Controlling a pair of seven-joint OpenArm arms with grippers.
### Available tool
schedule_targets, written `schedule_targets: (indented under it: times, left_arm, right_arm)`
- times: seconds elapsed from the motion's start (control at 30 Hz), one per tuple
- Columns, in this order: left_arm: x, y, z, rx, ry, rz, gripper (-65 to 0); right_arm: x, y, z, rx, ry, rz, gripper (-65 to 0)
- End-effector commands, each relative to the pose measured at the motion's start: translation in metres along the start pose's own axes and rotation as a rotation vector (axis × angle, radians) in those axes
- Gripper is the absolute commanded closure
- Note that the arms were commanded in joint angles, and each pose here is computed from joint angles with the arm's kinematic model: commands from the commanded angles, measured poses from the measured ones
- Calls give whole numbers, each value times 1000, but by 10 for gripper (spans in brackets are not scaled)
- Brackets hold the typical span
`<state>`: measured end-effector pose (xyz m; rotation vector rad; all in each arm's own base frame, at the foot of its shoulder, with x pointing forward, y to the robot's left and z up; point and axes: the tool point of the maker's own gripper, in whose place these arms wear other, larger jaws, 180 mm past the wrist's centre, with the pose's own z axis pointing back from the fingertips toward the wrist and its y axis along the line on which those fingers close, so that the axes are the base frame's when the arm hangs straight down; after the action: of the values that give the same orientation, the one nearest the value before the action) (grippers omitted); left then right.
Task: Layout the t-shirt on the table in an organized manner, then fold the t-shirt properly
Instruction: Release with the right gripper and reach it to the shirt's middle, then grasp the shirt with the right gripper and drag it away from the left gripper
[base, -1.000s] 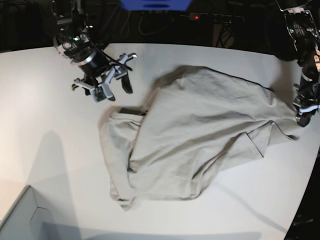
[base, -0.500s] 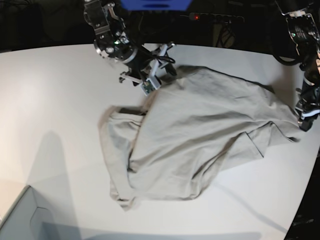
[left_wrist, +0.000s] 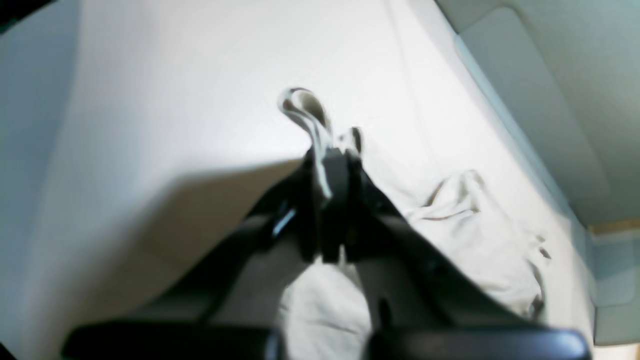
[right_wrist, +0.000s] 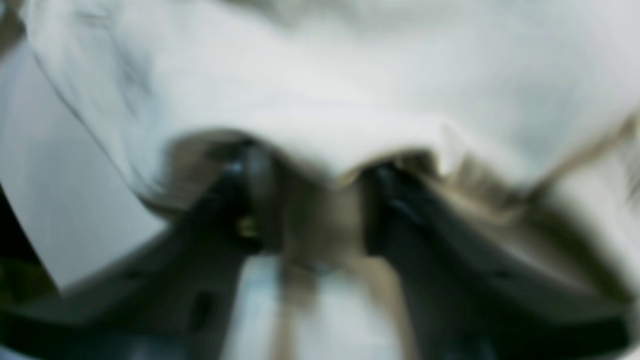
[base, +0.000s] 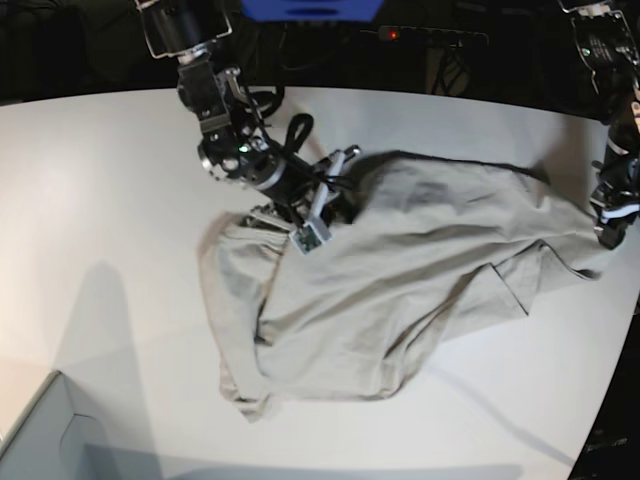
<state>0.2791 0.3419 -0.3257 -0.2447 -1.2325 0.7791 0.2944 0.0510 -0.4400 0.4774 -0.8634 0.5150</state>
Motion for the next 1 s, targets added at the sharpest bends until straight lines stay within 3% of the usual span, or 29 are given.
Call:
schedule_targets:
  times: [0.0,0.23,0.4,0.53,0.63,0.83,0.97]
  left_arm:
    - [20,-13,3,-43,-53,-32,0]
    - [74,-42,30,-106,-181,-133,0]
    - [119,-47,56,-99,-312,-177,0]
    - [133,-52,68,-104,-355,-204,0]
    - [128,-50,67,-98,-339,-206,0]
    - [113,-47,57,-99,-294,-190,0]
    - [105,-39,51,-84,-267,-178,0]
  right_arm:
    - [30,-1,1,1,-83,12,0]
    - [94,-7,52,-60,-265,135,0]
    - [116,-19,88,-114,-278,256,0]
    - [136,-24,109,-144,-308,338,0]
    - [148,-33,100,-151,-315,358,0]
    - [114,-58,24,-100,-132,281,0]
    - [112,-79,-1,-106,-61,256,-15]
